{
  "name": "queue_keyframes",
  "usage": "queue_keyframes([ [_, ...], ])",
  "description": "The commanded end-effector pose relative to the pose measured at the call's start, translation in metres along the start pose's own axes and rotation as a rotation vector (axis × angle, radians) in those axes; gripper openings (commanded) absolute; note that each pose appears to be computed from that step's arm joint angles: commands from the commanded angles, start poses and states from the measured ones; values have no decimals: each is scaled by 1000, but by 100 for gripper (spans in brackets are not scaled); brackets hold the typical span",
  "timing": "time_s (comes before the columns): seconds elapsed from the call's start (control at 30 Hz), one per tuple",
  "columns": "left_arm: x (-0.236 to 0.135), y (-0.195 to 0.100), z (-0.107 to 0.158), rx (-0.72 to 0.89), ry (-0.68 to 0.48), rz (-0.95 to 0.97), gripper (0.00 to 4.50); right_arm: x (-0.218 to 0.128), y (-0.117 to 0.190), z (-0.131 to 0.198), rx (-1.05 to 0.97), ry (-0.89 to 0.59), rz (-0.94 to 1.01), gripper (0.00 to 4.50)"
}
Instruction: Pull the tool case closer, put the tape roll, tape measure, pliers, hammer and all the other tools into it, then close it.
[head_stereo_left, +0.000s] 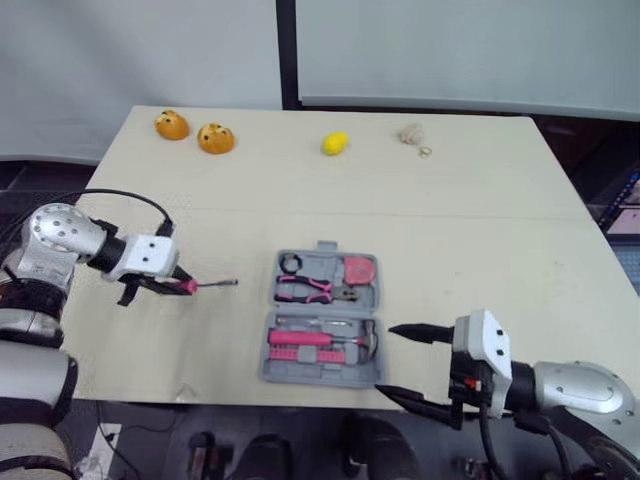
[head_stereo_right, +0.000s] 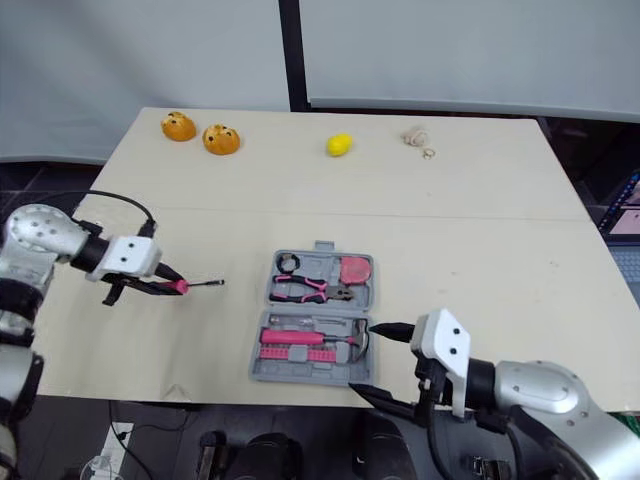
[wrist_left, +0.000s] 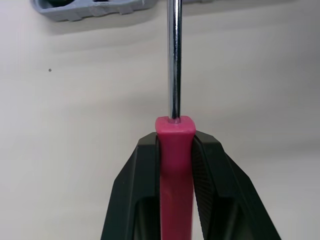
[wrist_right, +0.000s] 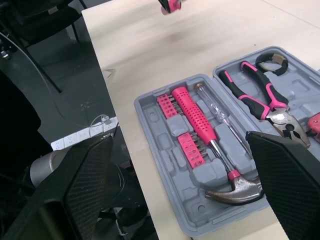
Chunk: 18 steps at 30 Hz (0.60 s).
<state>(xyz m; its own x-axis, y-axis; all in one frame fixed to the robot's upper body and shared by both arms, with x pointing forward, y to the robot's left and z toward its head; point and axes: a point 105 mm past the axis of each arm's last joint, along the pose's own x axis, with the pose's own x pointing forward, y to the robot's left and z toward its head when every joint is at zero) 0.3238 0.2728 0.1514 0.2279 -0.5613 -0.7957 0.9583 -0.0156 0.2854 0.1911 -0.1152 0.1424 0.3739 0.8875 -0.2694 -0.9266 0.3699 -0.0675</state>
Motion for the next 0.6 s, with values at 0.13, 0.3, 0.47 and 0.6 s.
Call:
queue_keyframes([
  [0.13, -17, -30, 16, -530, 1, -87, 36, 5, 0, 6, -31, -39, 60, 450],
  [0.3, -1, -47, 23, -845, 53, -86, 36, 8, -1, 5, -36, -41, 67, 450],
  [0.47, 16, -40, -1, -1071, 130, 108, 36, 8, -2, 6, -39, -50, 39, 450],
  [0.6, 30, -31, -5, -1253, 98, 192, 36, 7, -3, 4, -40, -47, 11, 450],
])
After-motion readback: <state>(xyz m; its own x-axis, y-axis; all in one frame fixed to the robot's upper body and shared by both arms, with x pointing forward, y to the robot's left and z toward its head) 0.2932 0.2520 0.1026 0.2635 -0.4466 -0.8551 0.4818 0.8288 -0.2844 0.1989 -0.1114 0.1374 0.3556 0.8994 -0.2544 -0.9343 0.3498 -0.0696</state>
